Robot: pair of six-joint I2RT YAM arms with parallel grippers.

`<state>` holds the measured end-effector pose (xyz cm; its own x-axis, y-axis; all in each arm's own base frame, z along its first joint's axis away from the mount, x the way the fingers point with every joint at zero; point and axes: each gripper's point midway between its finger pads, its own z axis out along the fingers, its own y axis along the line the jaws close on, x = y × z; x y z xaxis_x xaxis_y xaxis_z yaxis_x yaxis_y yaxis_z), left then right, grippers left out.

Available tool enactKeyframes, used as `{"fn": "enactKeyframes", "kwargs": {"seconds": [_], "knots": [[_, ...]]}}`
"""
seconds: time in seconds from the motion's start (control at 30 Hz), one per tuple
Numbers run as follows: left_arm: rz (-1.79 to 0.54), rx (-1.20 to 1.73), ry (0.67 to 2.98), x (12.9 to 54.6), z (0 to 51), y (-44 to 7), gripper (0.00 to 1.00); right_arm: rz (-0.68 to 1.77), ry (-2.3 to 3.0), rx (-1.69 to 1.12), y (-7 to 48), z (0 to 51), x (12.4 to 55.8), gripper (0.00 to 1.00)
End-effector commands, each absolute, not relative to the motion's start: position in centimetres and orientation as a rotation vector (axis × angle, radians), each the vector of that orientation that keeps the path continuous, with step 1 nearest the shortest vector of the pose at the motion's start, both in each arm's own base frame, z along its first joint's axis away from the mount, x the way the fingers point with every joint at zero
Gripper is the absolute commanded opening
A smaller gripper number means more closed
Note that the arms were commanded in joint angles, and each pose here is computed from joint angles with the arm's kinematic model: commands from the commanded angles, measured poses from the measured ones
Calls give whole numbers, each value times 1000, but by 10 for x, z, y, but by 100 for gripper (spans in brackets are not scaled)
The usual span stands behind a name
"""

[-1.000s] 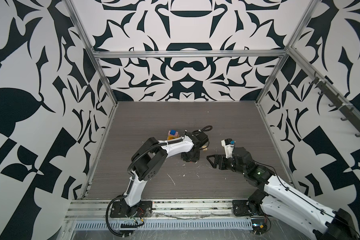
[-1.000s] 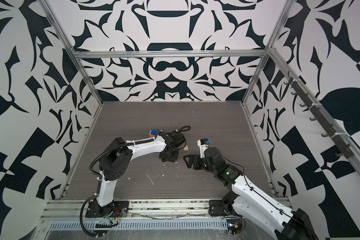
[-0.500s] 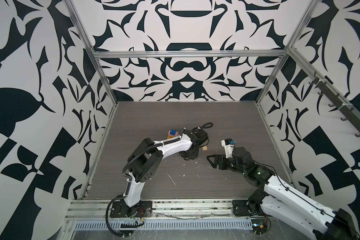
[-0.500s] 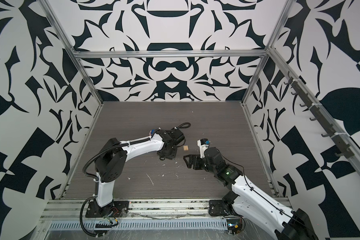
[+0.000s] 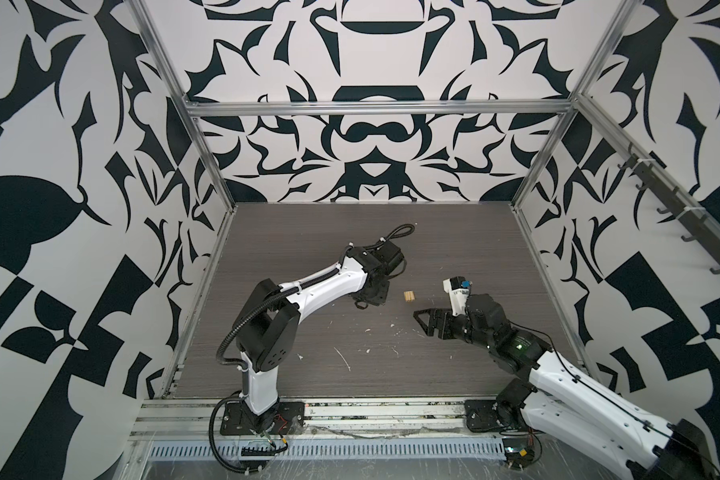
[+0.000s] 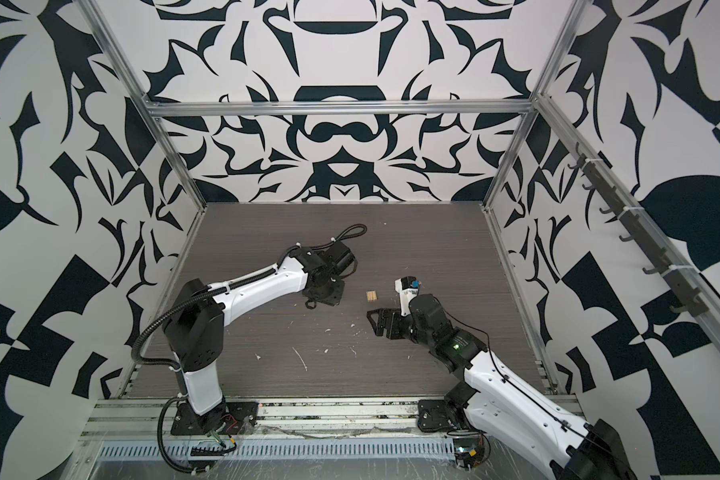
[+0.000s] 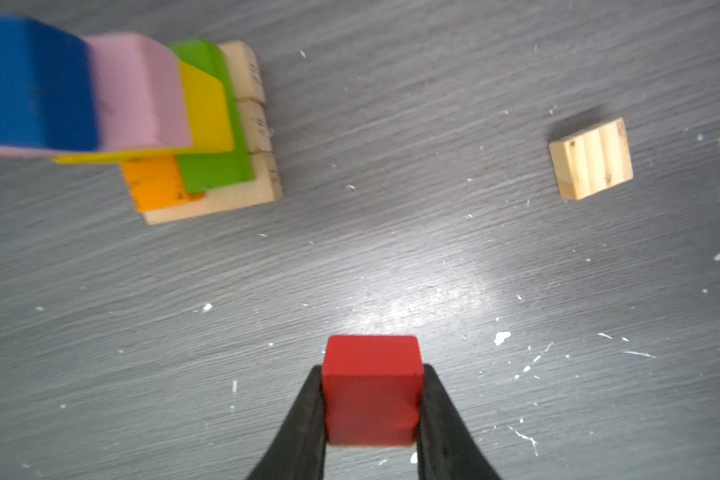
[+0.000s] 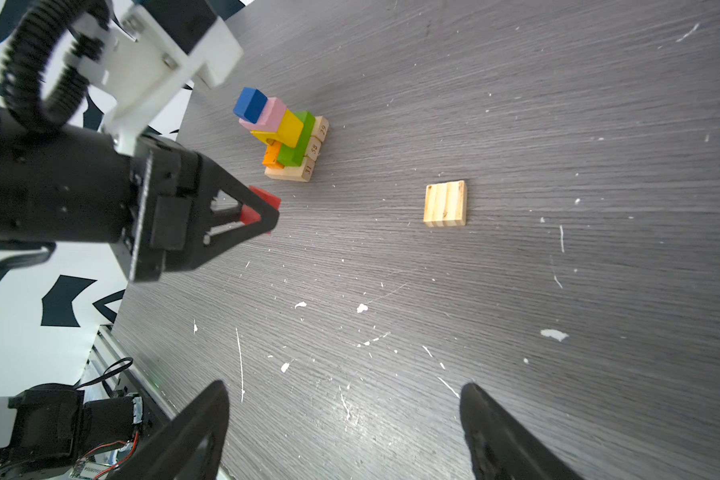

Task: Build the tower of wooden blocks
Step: 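Lift the red cube and carry it over the stack with the left gripper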

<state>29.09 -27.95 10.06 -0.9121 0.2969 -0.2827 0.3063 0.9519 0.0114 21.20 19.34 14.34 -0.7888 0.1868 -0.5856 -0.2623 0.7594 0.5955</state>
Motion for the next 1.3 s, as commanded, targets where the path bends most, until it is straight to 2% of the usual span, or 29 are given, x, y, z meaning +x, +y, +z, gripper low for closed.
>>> {"fn": "enactKeyframes", "kwargs": {"seconds": [0.0, 0.47, 1.27], "knots": [[-42, 455, 2802, 299, 126, -261, 23, 919, 2252, -78, 198, 166, 218, 91], [-99, 401, 2745, 342, 159, -227, 26, 912, 2252, -92, 199, 173, 219, 91], [-36, 548, 2733, 379, 151, -221, 26, 901, 2260, -85, 195, 171, 216, 91]]}}
